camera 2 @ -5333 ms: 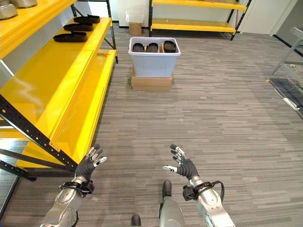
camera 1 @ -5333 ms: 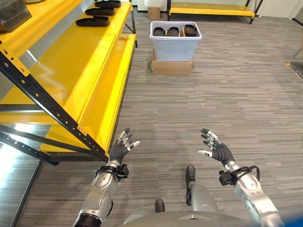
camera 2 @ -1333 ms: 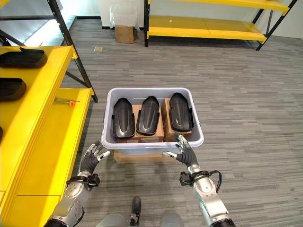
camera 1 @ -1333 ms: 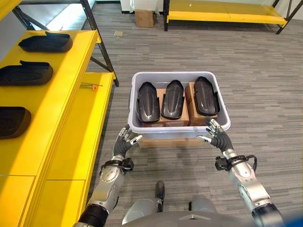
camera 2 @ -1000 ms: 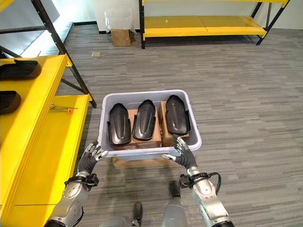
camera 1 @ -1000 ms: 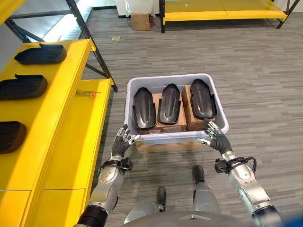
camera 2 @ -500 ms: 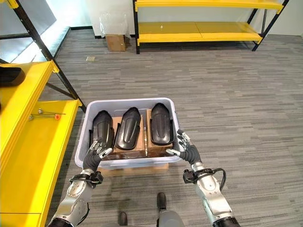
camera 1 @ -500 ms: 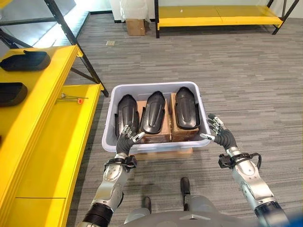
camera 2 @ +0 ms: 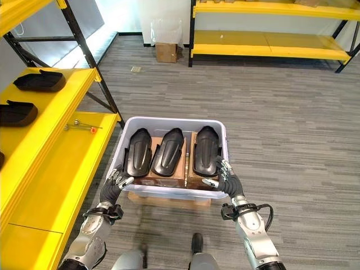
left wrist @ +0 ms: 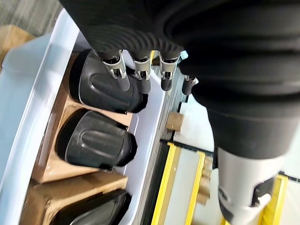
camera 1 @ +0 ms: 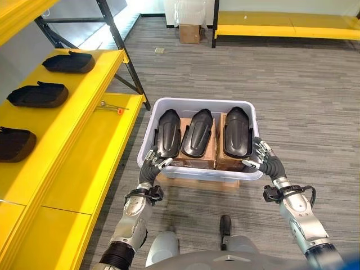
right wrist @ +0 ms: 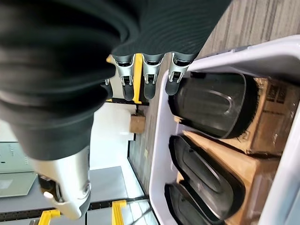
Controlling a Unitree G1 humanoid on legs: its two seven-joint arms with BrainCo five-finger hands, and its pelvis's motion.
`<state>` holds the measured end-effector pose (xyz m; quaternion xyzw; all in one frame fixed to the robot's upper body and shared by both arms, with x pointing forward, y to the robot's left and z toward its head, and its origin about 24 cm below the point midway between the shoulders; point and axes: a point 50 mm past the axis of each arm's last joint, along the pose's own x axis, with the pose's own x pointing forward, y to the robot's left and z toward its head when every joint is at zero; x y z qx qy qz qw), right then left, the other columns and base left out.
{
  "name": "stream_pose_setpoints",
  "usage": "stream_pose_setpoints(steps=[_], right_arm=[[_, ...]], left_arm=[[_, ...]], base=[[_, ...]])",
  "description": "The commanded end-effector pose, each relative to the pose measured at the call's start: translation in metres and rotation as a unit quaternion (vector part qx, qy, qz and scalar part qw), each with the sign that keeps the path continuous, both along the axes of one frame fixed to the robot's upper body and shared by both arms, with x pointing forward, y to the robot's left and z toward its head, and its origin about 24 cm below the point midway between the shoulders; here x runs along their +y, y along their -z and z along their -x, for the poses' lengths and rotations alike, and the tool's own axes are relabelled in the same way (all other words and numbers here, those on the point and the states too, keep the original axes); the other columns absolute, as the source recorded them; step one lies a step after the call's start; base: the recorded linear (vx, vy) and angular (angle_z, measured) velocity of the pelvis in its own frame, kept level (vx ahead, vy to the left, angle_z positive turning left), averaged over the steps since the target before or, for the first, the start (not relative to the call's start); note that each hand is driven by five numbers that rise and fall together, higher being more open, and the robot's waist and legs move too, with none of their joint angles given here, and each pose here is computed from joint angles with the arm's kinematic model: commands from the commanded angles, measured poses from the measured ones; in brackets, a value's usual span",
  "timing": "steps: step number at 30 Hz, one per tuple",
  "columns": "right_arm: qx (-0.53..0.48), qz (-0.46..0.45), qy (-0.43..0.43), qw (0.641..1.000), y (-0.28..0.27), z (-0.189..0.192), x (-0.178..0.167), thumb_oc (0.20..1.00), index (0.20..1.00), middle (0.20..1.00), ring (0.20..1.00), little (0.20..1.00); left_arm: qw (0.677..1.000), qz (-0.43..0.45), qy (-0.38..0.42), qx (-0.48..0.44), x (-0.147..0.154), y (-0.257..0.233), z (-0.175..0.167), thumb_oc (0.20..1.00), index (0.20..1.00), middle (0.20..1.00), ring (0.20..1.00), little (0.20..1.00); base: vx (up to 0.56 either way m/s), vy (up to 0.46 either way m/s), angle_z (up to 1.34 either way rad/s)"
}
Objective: Move parts from the plastic box to the shelf.
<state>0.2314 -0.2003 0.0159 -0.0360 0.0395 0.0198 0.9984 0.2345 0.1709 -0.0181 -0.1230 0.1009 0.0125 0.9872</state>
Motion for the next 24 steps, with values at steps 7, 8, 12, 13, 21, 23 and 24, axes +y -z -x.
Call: stream_pose_setpoints(steps=[7,8,12,13,21,23,24], right_arm=[[-0.044,-0.004,-0.027,0.999,-0.015,-0.002,0.006,1.000,1.000,1.000,1.000,1.000],[-0.046,-0.010,-0.025,0.999,-0.015,-0.002,0.006,1.000,1.000,1.000,1.000,1.000],[-0.050,-0.014,-0.012,0.999,-0.016,-0.001,0.003,1.000,1.000,1.000,1.000,1.000],[-0.050,-0.014,-0.012,0.999,-0.016,-0.001,0.003,1.000,1.000,1.000,1.000,1.000],[-0.062,-0.010,0.000,0.998,-0.021,0.000,0.000,1.000,1.000,1.000,1.000,1.000],[-0.068,-0.006,0.001,0.998,-0.023,-0.001,-0.001,1.000,1.000,1.000,1.000,1.000],[-0.075,-0.004,0.002,0.997,-0.026,-0.002,-0.002,1.000,1.000,1.000,1.000,1.000]], left_arm=[[0.998,-0.018,0.009,-0.058,0.011,-0.020,0.002,1.000,1.000,1.000,1.000,1.000],[0.998,-0.022,0.008,-0.061,0.012,-0.021,0.001,1.000,1.000,1.000,1.000,1.000],[0.998,-0.028,0.002,-0.061,0.015,-0.022,0.001,1.000,1.000,1.000,1.000,1.000],[0.998,-0.028,0.002,-0.061,0.015,-0.022,0.001,1.000,1.000,1.000,1.000,1.000],[0.997,-0.034,-0.012,-0.066,0.021,-0.025,0.003,1.000,1.000,1.000,1.000,1.000],[0.997,-0.035,-0.016,-0.068,0.024,-0.026,0.004,1.000,1.000,1.000,1.000,1.000],[0.996,-0.035,-0.020,-0.073,0.025,-0.028,0.003,1.000,1.000,1.000,1.000,1.000]], base=[[0.09,0.209,-0.49],[0.03,0.036,-0.09],[0.02,0.007,0.00],[0.03,-0.016,0.00],[0.02,-0.024,-0.04],[0.02,-0.044,-0.07],[0.03,-0.061,-0.07]])
